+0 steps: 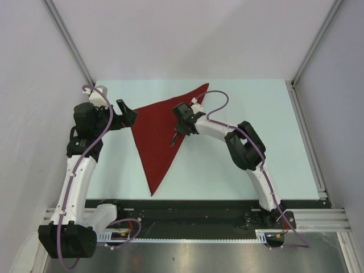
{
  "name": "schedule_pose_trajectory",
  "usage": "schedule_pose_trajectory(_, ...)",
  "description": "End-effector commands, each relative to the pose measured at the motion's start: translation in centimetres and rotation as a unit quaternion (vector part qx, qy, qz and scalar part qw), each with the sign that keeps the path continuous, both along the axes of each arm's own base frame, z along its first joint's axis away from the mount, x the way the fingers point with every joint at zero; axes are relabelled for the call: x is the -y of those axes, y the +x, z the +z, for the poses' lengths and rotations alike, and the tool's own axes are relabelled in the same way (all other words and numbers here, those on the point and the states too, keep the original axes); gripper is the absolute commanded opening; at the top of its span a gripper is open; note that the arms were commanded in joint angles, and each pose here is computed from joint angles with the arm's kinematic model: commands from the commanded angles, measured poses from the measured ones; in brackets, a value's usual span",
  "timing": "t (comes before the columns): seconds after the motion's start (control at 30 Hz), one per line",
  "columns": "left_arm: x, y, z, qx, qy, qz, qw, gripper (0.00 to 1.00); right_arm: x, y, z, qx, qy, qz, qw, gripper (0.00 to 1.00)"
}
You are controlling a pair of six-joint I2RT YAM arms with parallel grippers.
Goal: Fold the napkin, place the utensils inside, and roll it up
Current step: Place the utensil onto the napkin
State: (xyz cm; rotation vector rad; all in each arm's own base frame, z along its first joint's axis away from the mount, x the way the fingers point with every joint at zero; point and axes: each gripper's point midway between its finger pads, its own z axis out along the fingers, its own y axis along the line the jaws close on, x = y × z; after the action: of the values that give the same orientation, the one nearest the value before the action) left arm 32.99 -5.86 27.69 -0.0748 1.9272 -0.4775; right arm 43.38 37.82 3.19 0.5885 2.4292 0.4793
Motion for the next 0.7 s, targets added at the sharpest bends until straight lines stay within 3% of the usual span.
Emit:
schedule_pose_trajectory(0.0,0.2,0.0,1.1,0.024,-0.002,-0.003,1.0,1.0,-0.5,1.4,1.3,0.021,0.014,-0.001,1.0,0.07)
schedule_pose_trajectory(0.2,0.1,0.1,1.0,0.022,0.0,-0.001,1.0,1.0,-1.0,1.6,1.6,0.023,0.028,0.016,0.999,0.29)
schedule_pose_trajectory(0.37,-0.2,0.1,0.9,0.021,0.004,0.004,1.0,1.0,-0.8,1.6,3.4,0.036,0.034,0.029,0.998,0.33)
schedule_pose_trajectory(0.5,-0.5,0.2,0.8,0.021,0.009,0.012,1.0,1.0,-1.1,2.0,8.3,0.094,0.063,0.073,0.991,0.36)
schedule_pose_trajectory(0.57,-0.5,0.3,0.7,0.018,0.01,0.012,1.0,1.0,-1.0,2.9,12.9,0.159,0.085,0.1,0.979,0.42)
schedule_pose_trajectory(0.67,-0.5,0.3,0.5,0.015,0.01,0.01,1.0,1.0,2.0,5.1,14.2,0.182,0.101,0.109,0.972,0.47)
